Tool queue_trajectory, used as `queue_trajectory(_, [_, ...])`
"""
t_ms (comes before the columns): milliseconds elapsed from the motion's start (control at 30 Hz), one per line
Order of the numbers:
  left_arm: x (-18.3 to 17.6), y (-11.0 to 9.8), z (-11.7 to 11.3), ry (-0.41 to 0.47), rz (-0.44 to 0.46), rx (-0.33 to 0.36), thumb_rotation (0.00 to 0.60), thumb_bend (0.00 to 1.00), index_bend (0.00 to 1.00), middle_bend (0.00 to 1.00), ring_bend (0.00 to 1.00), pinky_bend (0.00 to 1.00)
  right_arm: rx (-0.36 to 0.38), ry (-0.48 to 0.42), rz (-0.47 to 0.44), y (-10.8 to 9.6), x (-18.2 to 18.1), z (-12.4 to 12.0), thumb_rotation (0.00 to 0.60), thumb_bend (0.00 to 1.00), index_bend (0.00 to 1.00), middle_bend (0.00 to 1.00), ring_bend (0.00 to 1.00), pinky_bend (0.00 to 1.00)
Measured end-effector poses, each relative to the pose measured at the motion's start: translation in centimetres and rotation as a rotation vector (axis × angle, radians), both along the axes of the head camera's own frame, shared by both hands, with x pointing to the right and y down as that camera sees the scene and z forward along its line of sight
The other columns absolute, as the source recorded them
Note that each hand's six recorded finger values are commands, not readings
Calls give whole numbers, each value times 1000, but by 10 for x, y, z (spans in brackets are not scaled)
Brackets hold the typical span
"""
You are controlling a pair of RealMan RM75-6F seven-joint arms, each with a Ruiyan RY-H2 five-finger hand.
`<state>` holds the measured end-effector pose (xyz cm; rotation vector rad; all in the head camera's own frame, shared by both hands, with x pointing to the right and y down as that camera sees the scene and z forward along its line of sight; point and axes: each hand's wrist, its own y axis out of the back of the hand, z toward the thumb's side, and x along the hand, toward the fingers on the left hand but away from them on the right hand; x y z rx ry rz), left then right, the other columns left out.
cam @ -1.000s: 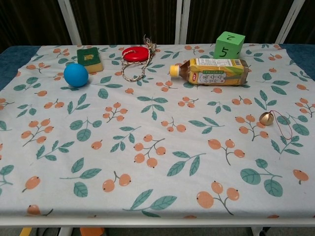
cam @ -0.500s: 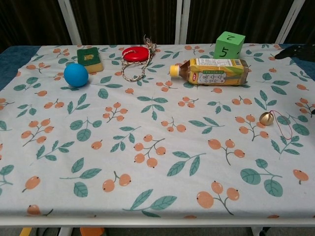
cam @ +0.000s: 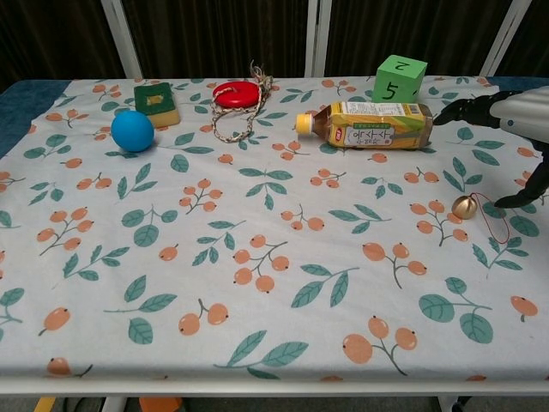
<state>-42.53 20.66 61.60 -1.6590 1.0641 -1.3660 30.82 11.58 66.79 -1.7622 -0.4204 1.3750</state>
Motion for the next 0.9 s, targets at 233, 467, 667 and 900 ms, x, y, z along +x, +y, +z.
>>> queue_trajectory(233, [3,-5,4,-82,25,35,600,0,0,0,0,4,-9,6,3,2,5,1,600,78,153,0,0,0])
queue_trajectory(467, [4,-5,6,-89,23,34,600,0,0,0,0,4,-20,7,-7,4,4,8,600,127,236,0,0,0])
queue_trajectory(667, [3,-4,7,-85,22,21,600,0,0,0,0,4,-29,16,-12,6,3,14,600,155,316,0,0,0])
queue_trajectory(900, [1,-2,9,-80,18,9,600,0,0,0,0,4,-33,19,-18,6,1,19,600,177,360,0,0,0])
